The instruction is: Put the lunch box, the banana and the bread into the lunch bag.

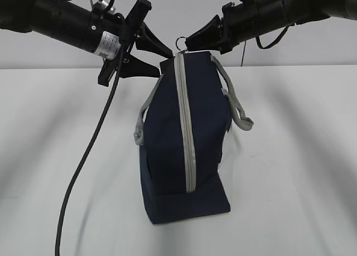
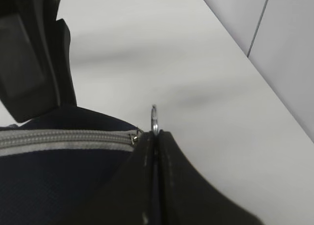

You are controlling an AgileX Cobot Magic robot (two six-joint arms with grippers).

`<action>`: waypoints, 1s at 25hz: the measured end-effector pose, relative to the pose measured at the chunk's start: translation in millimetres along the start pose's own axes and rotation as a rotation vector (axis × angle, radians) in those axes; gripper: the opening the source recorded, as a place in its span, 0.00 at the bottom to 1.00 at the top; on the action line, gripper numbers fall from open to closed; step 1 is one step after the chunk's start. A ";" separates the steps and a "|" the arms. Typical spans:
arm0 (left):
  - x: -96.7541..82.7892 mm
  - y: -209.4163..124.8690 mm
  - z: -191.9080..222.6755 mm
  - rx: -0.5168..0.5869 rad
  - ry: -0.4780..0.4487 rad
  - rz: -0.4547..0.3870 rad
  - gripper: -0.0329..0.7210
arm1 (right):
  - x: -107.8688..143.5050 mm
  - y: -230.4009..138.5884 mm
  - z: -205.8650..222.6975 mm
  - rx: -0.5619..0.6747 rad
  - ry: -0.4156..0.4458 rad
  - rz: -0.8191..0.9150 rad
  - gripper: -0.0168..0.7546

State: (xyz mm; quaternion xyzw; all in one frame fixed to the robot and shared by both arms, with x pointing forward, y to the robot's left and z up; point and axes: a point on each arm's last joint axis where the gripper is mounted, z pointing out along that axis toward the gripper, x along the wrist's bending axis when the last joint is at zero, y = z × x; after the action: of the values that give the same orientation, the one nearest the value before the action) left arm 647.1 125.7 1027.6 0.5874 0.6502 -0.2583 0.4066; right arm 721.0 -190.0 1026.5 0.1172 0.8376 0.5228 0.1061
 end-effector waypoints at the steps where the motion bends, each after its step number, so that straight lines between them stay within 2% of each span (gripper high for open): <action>1: 0.2 0.0 0.0 0.000 0.002 0.000 0.49 | 0.0 0.0 0.0 0.000 0.000 0.000 0.02; 4: 0.6 1.2 0.0 -0.013 0.007 0.000 0.35 | 0.0 0.0 0.0 0.000 0.000 0.000 0.02; 10: 0.9 3.6 -0.1 -0.039 0.010 -0.001 0.24 | 0.0 0.0 0.0 0.000 0.000 0.000 0.02; 22: -5.7 -1.6 7.6 -0.032 0.000 0.007 0.23 | -0.4 0.1 -0.6 -0.004 -0.002 0.003 0.02; 25: -5.0 -2.1 7.6 -0.026 0.008 0.009 0.26 | -0.4 0.1 -0.6 -0.004 -0.002 0.003 0.02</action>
State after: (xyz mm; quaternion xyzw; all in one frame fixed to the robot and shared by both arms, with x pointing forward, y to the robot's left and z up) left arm 646.7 116.3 1027.4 0.5860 0.6525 -0.2457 0.4130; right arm 721.3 -190.6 1026.8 0.1187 0.8362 0.5248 0.1063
